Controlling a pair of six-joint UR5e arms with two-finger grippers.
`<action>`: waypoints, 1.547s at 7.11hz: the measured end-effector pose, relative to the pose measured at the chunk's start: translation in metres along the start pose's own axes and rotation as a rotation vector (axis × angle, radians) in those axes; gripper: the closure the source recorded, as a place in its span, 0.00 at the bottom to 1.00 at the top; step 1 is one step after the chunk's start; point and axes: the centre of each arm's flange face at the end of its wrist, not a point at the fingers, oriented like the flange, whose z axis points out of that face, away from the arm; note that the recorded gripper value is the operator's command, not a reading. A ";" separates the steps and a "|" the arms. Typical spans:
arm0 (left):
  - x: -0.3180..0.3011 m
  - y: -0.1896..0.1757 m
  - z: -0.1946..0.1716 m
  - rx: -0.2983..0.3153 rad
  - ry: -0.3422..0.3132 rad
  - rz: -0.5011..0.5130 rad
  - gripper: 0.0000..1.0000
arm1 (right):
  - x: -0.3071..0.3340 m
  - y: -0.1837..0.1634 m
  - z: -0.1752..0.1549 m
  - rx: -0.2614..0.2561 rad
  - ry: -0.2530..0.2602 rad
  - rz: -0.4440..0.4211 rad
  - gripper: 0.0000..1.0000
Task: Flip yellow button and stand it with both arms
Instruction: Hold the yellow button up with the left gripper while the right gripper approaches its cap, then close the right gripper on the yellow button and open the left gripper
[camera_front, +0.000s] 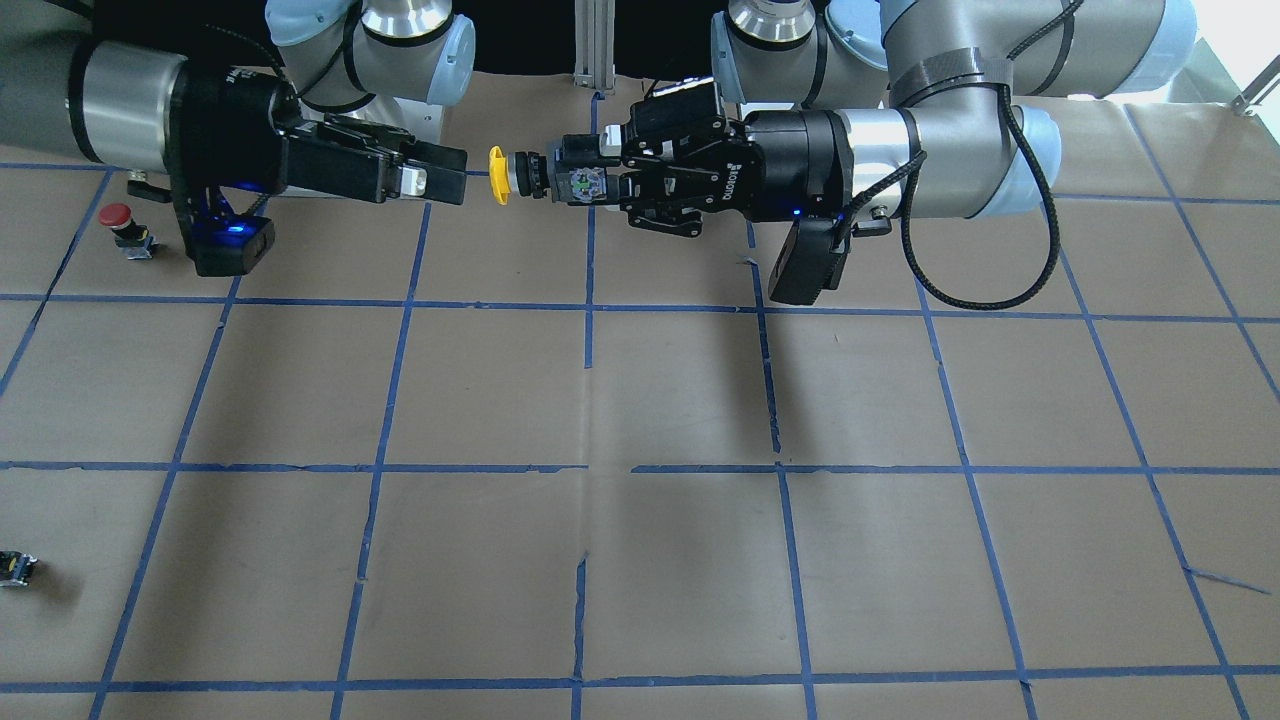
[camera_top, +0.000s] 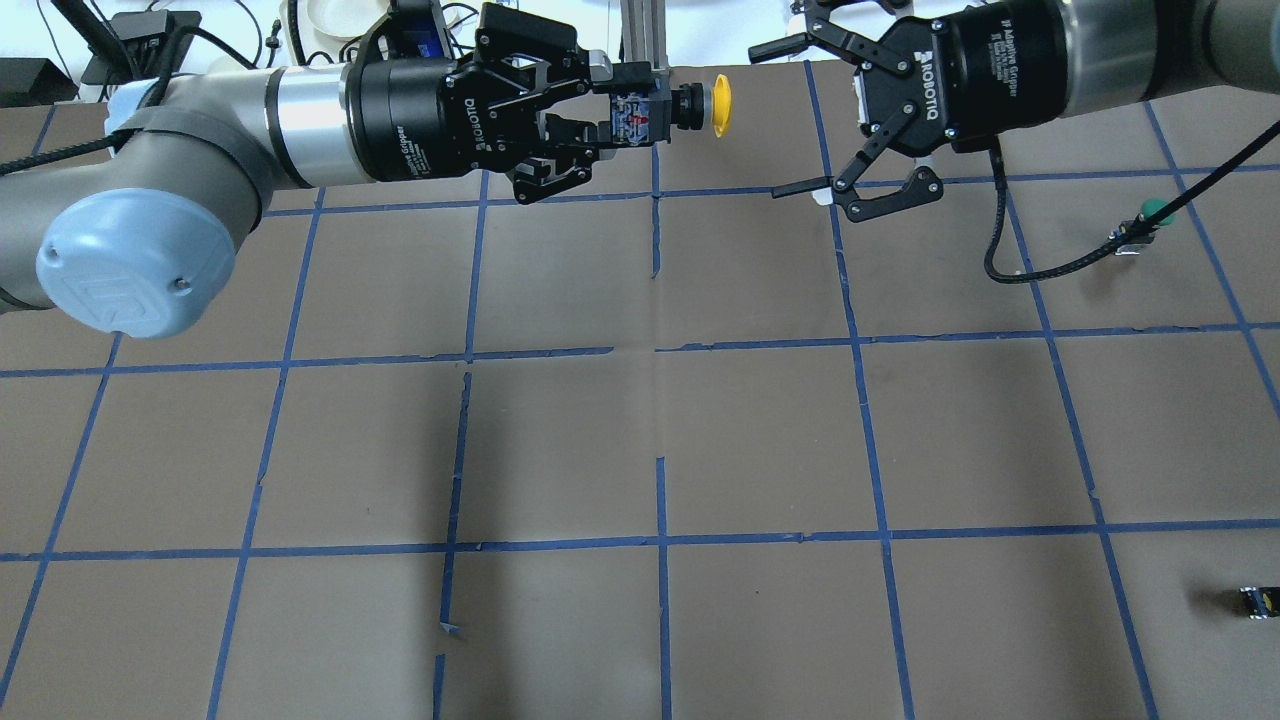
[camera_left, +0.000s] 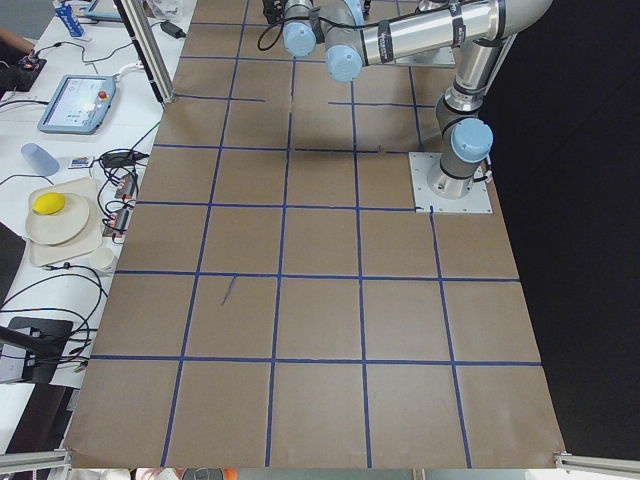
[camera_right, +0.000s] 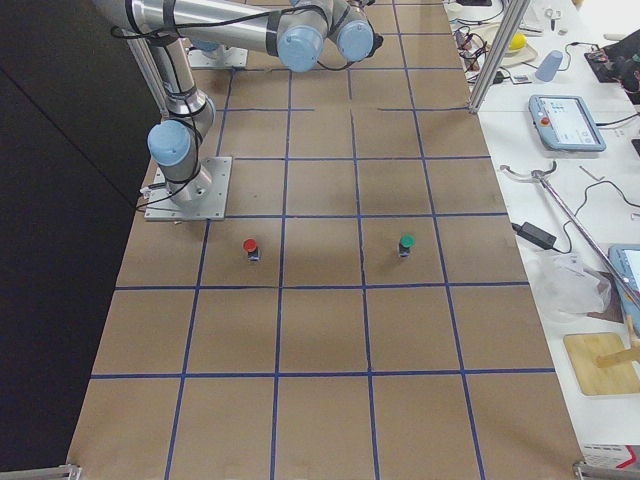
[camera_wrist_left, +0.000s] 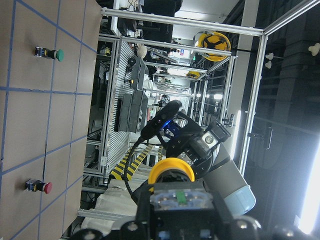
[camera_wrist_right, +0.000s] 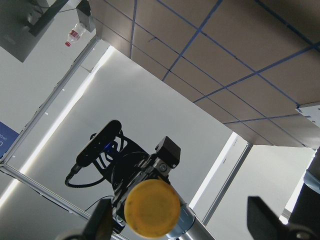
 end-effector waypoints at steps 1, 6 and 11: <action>0.000 0.000 0.000 0.000 0.000 0.000 0.89 | -0.003 0.000 0.011 -0.018 -0.007 0.004 0.06; 0.001 0.000 0.000 0.000 -0.003 0.012 0.89 | -0.008 -0.009 0.020 -0.036 -0.039 -0.014 0.32; 0.003 0.000 0.000 -0.001 -0.005 0.024 0.86 | -0.011 -0.003 0.019 -0.033 -0.040 -0.022 0.61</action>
